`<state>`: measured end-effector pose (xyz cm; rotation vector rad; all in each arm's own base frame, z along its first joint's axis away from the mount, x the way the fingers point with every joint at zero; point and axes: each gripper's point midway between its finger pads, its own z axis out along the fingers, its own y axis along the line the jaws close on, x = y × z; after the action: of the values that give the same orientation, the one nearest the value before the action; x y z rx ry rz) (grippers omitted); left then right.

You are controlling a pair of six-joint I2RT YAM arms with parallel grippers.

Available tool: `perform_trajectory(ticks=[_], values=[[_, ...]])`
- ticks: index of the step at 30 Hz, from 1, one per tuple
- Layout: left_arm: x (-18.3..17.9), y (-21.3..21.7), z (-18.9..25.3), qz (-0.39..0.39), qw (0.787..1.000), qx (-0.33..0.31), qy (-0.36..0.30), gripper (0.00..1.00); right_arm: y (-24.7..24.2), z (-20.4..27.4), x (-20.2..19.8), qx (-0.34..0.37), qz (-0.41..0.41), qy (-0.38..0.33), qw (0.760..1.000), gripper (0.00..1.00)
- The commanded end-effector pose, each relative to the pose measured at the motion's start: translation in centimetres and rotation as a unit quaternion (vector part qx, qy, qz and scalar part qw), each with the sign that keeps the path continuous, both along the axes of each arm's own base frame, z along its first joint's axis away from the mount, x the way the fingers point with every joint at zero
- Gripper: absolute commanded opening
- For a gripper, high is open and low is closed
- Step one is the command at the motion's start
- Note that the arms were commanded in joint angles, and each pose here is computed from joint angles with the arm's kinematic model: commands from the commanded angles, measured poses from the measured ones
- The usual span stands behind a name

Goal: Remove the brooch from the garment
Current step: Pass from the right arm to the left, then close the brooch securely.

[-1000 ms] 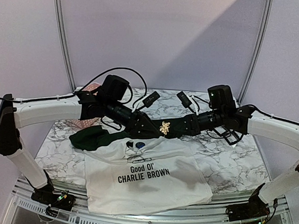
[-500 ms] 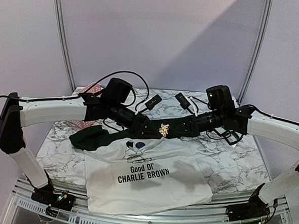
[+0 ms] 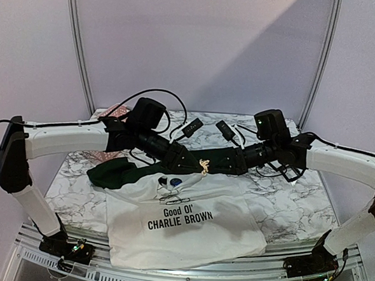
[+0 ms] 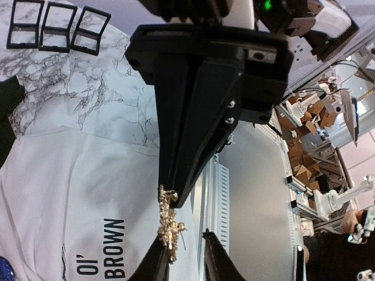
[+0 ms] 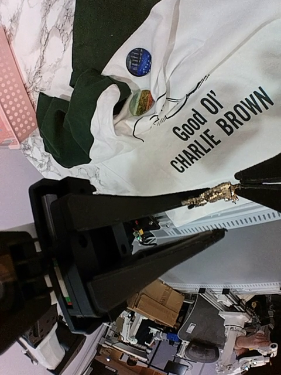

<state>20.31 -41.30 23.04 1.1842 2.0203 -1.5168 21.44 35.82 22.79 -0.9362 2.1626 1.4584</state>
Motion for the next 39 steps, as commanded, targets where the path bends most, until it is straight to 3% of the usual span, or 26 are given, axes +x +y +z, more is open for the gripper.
perform_trajectory(ticks=[1,8,15,21,27,32,39], values=[[-0.5,-0.5,-0.8,-0.012,1.000,0.002,0.007,0.20,0.4,0.7,0.0,0.003,0.006,-0.011,1.000,0.00],[-0.5,-0.7,-1.1,-0.013,1.000,0.005,0.014,0.00,0.4,0.6,-0.2,0.001,0.009,-0.010,1.000,0.00],[-0.6,-0.6,-1.2,-0.016,1.000,0.005,0.015,0.00,0.3,0.6,0.0,-0.002,0.001,-0.019,1.000,0.00],[-1.1,-0.4,-0.1,-0.031,0.999,-0.009,0.015,0.00,-0.2,1.6,0.6,0.001,-0.032,-0.057,0.998,0.34],[-2.4,-0.1,1.4,-0.064,0.997,-0.032,0.025,0.00,0.0,1.4,0.8,-0.030,-0.090,-0.146,0.985,0.59],[-1.9,0.9,2.6,-0.060,0.997,-0.044,0.022,0.00,-0.4,1.5,0.2,-0.035,-0.120,-0.196,0.973,0.69],[-0.3,2.2,3.7,-0.033,0.998,-0.051,0.010,0.00,-1.3,1.9,-0.2,-0.039,-0.156,-0.220,0.962,0.73]])
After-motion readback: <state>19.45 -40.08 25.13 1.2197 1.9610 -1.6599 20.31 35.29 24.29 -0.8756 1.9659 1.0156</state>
